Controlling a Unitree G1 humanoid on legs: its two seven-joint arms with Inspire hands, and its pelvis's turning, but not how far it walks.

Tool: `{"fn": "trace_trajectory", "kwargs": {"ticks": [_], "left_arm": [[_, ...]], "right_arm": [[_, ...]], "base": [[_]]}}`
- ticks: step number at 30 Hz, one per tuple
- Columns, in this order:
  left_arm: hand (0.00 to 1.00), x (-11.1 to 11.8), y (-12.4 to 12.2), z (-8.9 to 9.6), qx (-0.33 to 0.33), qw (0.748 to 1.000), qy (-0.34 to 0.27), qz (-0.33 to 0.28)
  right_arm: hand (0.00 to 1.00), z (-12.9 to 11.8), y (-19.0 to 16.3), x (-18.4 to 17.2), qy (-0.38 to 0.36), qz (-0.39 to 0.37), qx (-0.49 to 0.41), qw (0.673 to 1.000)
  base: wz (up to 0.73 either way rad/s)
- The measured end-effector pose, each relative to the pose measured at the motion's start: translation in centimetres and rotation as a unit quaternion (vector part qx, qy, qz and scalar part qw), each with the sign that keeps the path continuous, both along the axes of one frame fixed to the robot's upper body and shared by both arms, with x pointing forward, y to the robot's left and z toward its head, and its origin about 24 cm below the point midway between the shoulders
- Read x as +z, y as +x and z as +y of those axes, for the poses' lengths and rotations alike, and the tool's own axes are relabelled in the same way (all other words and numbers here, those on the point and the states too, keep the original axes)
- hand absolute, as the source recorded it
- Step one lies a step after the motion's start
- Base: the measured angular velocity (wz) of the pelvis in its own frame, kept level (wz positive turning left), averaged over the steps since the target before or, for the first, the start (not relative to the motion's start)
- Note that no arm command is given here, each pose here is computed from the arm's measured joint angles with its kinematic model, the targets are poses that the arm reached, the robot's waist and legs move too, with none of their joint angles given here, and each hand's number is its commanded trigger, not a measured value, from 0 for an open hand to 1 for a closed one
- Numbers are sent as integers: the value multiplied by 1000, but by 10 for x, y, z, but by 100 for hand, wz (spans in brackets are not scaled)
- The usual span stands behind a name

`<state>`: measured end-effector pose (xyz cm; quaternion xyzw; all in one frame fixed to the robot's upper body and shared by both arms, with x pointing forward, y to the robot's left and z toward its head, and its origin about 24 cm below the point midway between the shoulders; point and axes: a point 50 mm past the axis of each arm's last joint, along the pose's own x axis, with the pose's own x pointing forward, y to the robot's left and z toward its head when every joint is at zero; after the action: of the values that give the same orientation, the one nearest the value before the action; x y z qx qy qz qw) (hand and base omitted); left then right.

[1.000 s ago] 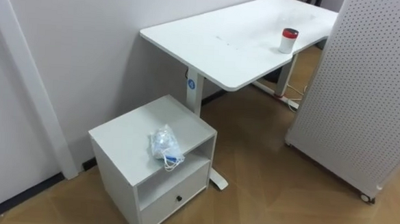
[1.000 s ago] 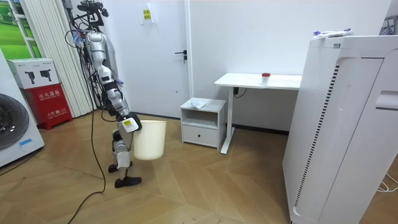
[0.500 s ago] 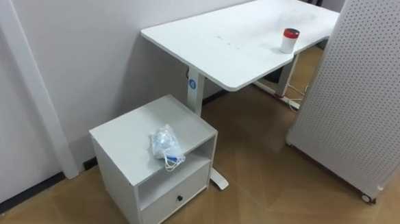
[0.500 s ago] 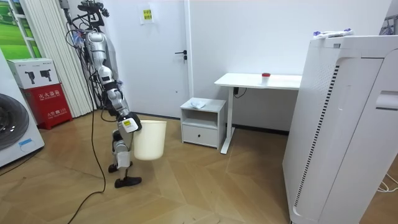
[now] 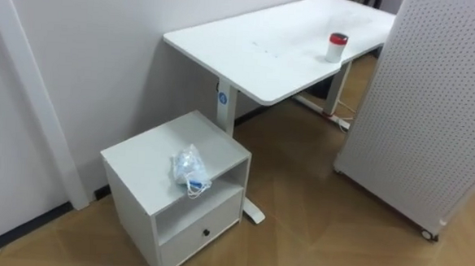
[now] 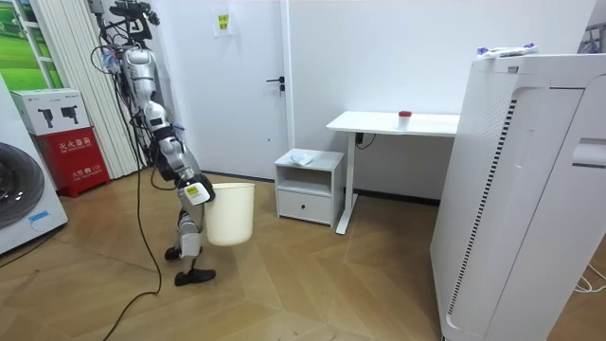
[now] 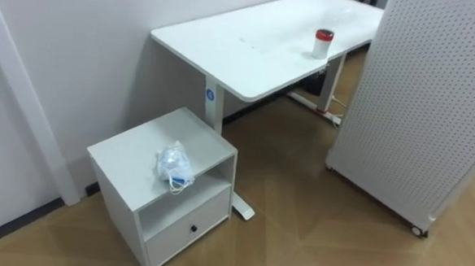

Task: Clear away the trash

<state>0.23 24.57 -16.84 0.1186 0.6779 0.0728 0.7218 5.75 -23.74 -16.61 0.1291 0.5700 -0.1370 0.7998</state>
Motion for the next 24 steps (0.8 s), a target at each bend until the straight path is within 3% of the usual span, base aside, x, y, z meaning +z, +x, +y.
{"fn": "trace_trajectory", "kwargs": {"ticks": [3, 11, 24], "left_arm": [[0, -2, 0, -8, -30, 999, -11, 6], [0, -1, -21, -6, -3, 1000, -9, 13], [0, 3, 32, 2, 15, 996, 8, -87]], "right_arm": [[100, -5, -6, 0, -8, 6, -24, 1000], [100, -5, -18, -1, -14, 29, -5, 999], [100, -1, 9, 3, -38, -5, 30, 999]], "base": [[20], [-43], [-17]]}}
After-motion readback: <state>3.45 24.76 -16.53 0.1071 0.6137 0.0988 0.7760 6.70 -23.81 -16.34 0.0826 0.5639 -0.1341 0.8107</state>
